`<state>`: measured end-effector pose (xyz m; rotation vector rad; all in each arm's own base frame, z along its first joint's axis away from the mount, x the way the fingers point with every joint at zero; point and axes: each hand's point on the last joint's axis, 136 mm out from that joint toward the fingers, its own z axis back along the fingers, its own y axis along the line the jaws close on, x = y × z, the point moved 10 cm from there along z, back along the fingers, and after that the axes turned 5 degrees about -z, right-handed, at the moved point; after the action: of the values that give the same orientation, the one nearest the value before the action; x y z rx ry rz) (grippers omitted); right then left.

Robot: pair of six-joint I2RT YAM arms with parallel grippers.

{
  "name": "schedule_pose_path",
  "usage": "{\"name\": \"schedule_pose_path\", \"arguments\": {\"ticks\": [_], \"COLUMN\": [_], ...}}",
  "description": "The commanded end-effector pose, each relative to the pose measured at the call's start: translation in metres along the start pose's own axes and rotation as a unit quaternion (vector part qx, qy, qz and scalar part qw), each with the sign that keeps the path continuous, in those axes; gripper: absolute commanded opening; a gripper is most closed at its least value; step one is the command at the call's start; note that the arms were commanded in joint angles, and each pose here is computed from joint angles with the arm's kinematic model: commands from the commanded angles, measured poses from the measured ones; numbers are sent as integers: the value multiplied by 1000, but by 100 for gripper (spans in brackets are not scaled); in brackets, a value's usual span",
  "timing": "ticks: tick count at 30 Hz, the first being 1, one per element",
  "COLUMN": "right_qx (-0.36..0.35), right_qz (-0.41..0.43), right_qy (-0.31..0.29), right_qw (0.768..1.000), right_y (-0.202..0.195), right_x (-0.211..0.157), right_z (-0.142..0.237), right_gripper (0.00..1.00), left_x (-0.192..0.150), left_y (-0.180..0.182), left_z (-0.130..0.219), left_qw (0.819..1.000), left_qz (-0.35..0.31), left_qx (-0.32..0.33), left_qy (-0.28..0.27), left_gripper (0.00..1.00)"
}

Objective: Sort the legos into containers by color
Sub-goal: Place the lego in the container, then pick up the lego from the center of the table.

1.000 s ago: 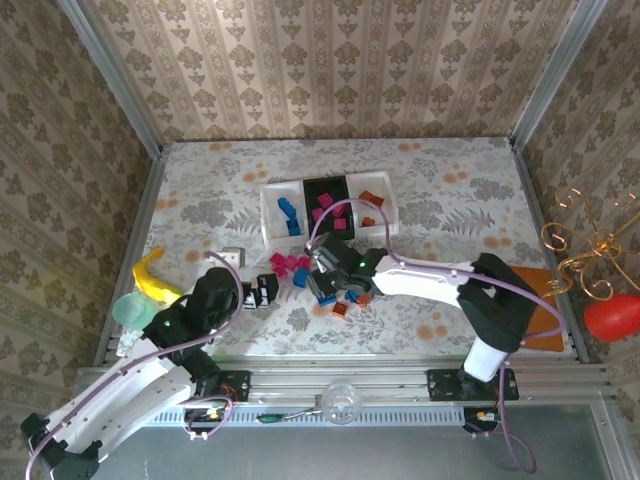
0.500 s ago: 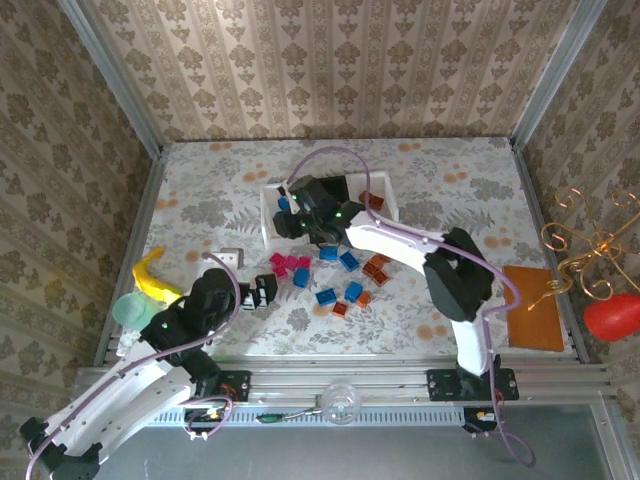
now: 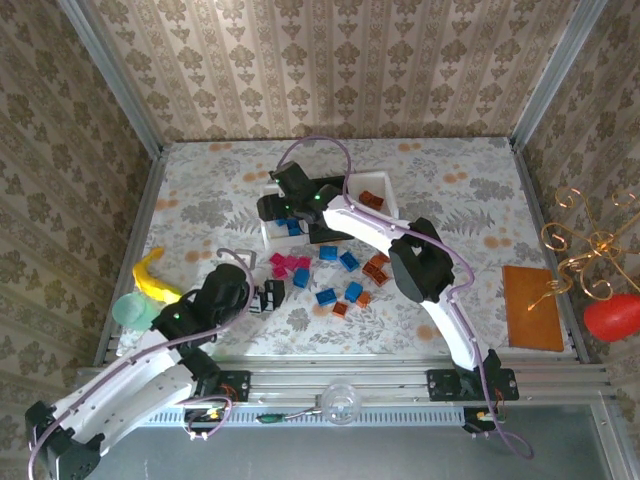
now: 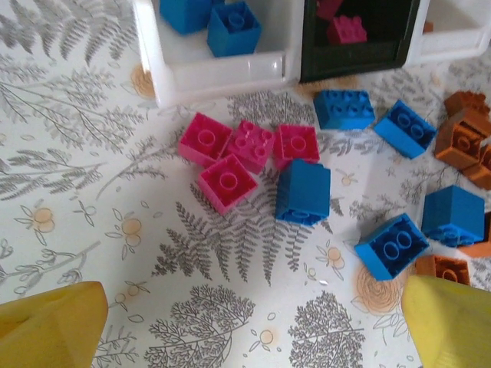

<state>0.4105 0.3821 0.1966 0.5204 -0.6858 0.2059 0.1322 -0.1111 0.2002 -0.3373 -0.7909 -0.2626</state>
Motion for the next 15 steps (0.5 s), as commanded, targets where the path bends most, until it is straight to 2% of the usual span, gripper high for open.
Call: {"name": "schedule_pose_path", "arguments": {"ticks": [1, 5, 10, 15], "right_qx": [12, 30, 37, 33], "right_qz": [-5, -10, -18, -20], "right_qy": [-39, -64, -76, -86], "right_qw": [999, 997, 996, 996], "right_y": [10, 9, -4, -19], "right_x": [24, 18, -4, -26], "right_z": [43, 79, 114, 147], "right_gripper": [71, 71, 71, 71], "left_x": [10, 16, 27, 39], "left_y": [-7, -8, -5, 0], "left_z": [-7, -30, -64, -92], "left_qw": [1000, 998, 997, 996], "left_qz": [-6, 20, 47, 67], "left_qx": [-27, -37, -40, -41], "left_qy": [13, 39, 46, 52], "left_gripper": [99, 88, 71, 67]}}
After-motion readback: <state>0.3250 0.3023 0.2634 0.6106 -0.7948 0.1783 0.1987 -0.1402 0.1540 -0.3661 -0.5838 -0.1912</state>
